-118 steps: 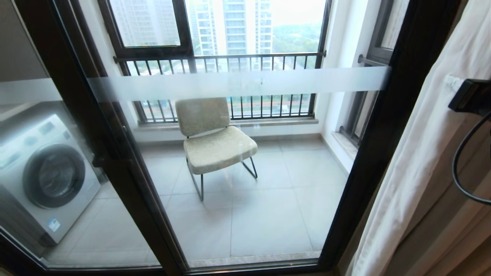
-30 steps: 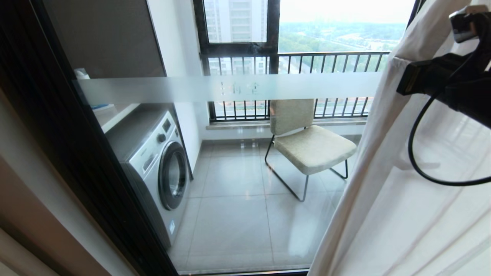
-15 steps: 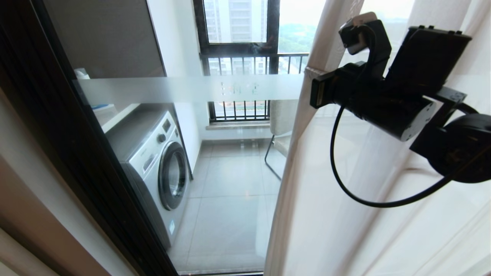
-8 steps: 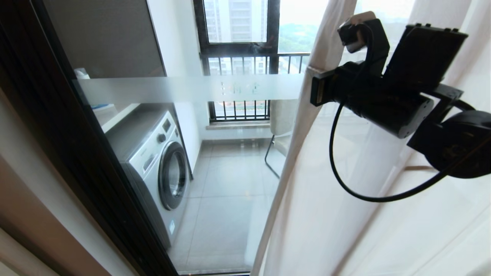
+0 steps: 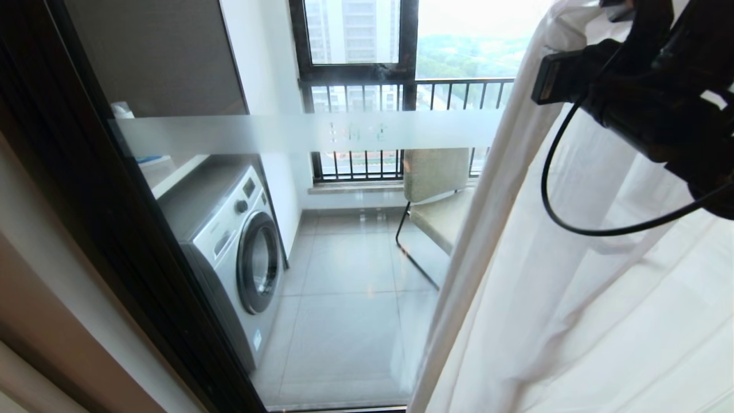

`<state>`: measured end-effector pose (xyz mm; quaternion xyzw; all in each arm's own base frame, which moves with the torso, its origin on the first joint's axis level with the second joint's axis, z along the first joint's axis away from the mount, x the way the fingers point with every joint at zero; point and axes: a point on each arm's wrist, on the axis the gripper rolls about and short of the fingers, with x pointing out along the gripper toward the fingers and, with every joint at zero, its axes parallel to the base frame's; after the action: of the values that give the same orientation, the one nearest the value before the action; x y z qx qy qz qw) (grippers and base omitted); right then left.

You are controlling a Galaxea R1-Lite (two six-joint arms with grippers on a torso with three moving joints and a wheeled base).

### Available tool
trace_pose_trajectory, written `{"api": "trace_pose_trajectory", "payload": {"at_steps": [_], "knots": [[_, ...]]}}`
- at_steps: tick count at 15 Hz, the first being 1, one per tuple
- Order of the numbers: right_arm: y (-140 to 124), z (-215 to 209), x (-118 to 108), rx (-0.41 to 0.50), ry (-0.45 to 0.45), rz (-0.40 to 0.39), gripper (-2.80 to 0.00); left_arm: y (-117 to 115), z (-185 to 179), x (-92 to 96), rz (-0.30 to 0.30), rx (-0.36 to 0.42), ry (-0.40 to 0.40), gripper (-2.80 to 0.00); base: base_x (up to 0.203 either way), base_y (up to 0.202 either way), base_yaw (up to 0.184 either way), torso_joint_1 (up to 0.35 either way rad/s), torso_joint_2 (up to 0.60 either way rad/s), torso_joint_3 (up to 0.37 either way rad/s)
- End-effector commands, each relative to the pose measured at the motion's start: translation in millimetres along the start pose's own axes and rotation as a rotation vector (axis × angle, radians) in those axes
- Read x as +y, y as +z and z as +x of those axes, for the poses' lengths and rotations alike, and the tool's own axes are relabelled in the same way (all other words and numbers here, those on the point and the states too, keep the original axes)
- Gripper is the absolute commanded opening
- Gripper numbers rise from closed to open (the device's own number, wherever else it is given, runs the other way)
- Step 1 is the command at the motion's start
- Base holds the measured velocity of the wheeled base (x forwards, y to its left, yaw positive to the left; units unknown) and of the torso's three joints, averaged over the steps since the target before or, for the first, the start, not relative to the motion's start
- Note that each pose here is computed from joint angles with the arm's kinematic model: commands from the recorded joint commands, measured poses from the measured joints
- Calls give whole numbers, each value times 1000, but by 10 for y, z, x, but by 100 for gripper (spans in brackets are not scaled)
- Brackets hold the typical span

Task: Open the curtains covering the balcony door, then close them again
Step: Close the inner curtains on both sides

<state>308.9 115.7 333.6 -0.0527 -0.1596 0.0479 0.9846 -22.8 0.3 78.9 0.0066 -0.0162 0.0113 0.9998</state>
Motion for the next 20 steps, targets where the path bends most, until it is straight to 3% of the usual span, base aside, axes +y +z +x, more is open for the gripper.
{"api": "trace_pose_trajectory", "payload": {"at_steps": [1,6,12,13,16,20], "knots": [[117,-66,-175,-27,-45,-6,-280,1,0,0,0,-1,1,-280,0,0,0,0,0,0],[67,-199,-328,2,-82,-24,-280,1,0,0,0,-1,1,-280,0,0,0,0,0,0],[53,-198,-351,6,-87,-27,-280,1,0,3,0,-1,-14,-280,0,0,0,0,0,0],[55,-202,-352,6,-87,-27,0,1,0,11,-1,-2,-48,-280,0,0,0,0,0,0],[58,-276,-369,13,-88,-29,0,1,0,0,0,-1,1,-280,0,0,0,0,0,0],[73,-555,-432,31,-89,-35,0,1,0,0,0,-1,1,-280,0,0,0,0,0,0]]}}
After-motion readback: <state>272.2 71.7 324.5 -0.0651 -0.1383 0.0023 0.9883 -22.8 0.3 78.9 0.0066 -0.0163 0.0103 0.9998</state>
